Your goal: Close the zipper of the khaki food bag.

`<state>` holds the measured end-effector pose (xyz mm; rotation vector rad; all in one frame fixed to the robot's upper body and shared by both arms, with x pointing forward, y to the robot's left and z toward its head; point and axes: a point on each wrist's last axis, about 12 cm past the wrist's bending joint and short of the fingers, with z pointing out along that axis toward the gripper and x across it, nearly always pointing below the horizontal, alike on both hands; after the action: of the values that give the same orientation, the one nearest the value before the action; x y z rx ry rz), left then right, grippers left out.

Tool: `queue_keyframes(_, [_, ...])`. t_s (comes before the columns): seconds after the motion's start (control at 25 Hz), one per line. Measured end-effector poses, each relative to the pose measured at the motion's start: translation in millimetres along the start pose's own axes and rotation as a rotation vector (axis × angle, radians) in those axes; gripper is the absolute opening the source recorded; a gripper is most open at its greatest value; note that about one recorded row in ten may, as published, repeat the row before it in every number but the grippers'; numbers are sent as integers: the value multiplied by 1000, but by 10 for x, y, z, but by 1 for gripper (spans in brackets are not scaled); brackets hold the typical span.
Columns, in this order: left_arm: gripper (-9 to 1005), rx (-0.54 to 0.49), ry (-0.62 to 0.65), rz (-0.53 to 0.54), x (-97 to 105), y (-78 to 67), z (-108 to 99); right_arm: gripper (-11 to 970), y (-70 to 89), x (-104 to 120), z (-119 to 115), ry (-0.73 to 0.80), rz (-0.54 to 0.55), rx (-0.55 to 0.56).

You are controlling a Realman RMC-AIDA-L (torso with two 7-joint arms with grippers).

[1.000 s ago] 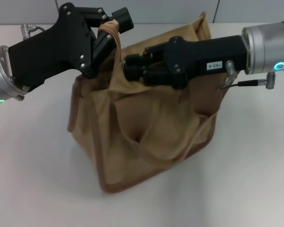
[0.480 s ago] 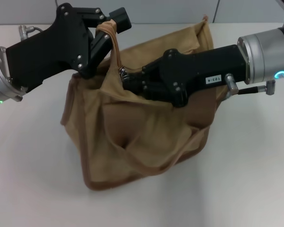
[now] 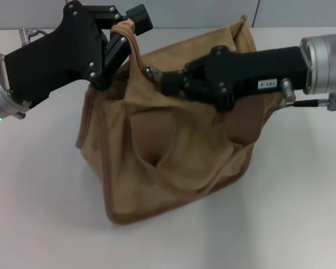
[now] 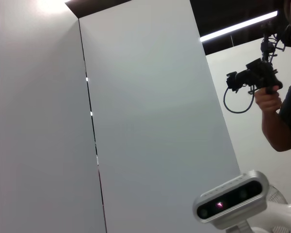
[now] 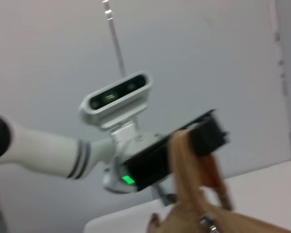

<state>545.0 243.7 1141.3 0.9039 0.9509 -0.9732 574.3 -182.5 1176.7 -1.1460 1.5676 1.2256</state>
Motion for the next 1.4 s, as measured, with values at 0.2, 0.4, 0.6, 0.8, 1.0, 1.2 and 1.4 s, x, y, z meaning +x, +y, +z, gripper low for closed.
queue_keyframes(0.2, [1, -17, -8, 5, -13, 17, -14, 2, -167, 70, -168, 20, 115, 190])
queue_keyframes(0.4, [0, -26, -11, 9, -21, 29, -22, 1, -237, 149, -474, -2, 173, 310])
queue_keyframes(0.6, [1, -61, -1, 16, -17, 71, -37, 0, -240, 211, -794, -59, 226, 425])
queue_keyframes(0.8, [1, -126, 15, 28, -12, 152, -63, -1, -191, 327, -1156, -193, 265, 519])
queue_keyframes(1.0, [1, -189, 43, 28, 14, 252, -40, 25, 22, 391, -1257, -346, 169, 416])
queue_keyframes(1.2, [0, -234, 50, 11, 16, 328, -23, 102, 144, 464, -1252, -355, 113, 322])
queue_keyframes(1.4, [0, -288, 79, -34, 37, 414, -25, 201, 253, 595, -1177, -316, 34, 231])
